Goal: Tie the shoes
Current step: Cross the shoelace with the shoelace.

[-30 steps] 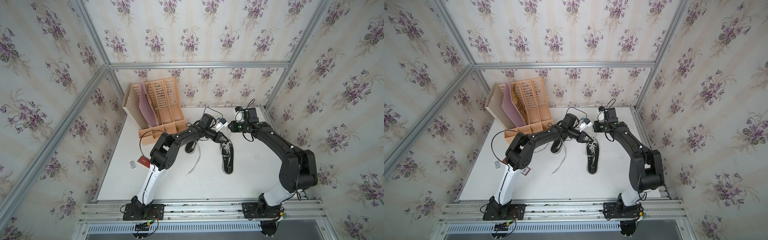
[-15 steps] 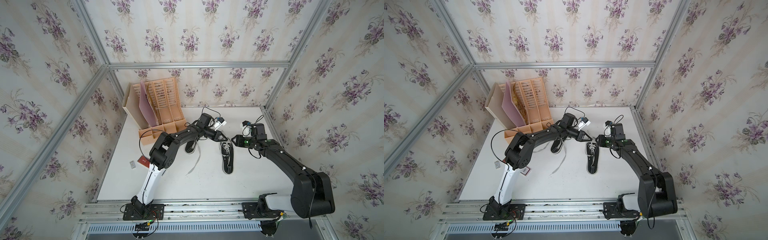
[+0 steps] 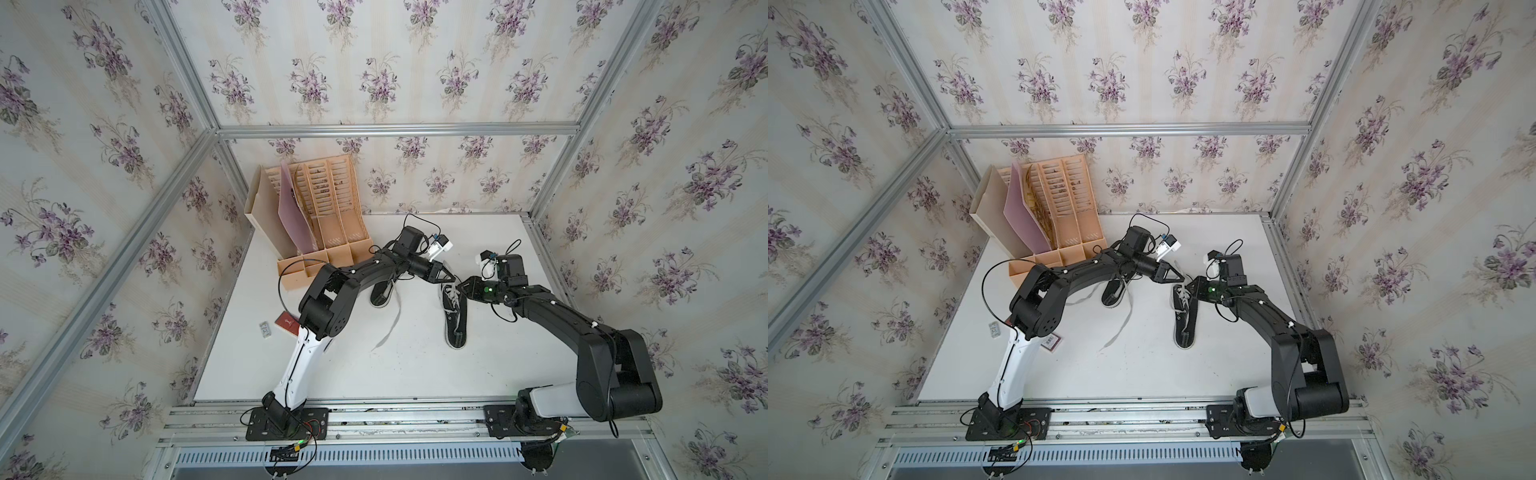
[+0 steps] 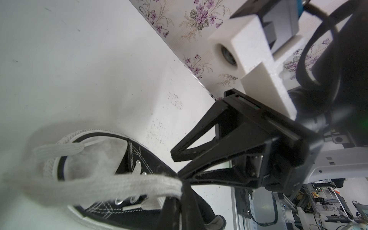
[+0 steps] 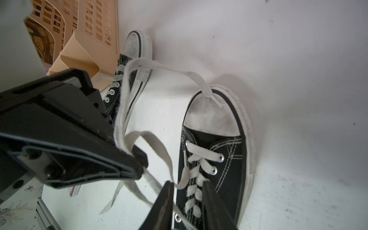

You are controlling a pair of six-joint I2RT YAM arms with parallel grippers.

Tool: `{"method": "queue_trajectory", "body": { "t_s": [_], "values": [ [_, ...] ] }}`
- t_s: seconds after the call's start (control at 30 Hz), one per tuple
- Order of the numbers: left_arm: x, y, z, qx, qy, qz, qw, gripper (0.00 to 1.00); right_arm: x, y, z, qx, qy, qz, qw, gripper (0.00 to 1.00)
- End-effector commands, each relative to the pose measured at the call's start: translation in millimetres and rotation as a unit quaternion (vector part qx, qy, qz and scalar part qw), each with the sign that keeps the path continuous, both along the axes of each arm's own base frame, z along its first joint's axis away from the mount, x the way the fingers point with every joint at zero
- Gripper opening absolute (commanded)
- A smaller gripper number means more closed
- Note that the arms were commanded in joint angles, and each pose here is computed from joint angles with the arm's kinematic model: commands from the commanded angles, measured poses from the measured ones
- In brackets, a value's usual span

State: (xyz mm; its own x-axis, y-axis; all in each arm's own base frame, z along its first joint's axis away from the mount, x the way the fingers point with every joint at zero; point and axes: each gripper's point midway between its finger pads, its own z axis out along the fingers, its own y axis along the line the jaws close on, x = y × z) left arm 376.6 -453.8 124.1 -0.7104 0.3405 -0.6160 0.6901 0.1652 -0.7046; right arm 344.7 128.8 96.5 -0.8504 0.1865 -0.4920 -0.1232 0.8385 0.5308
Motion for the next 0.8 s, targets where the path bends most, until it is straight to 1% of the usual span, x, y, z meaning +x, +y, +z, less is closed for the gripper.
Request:
{"method": "queue_trajectory", "body": {
  "t_s": [0.0, 0.43, 0.57, 0.77],
  "values": [
    [1.1, -1.1, 7.9, -0.013, -0.014, -0.004, 1.0, 0.01, 6.7, 3.7, 3.9, 0.004, -0.011, 0.012, 1.0, 0.3],
    [1.3, -0.4, 7.6, -0.011, -0.014, -0.002, 1.0, 0.01, -4.2, 18.8, -9.2, 0.031, 0.014, 0.062, 0.998, 0.32],
    [1.2, -0.5, 7.7, -0.011, -0.014, -0.002, 1.0, 0.01, -5.9, 20.2, -12.6, 0.033, 0.02, 0.067, 0.997, 0.33],
    [1.4, -0.7, 8.1, -0.012, -0.014, -0.003, 1.0, 0.01, 1.7, 21.9, -16.4, 0.034, 0.022, 0.066, 0.997, 0.32]
  ]
}}
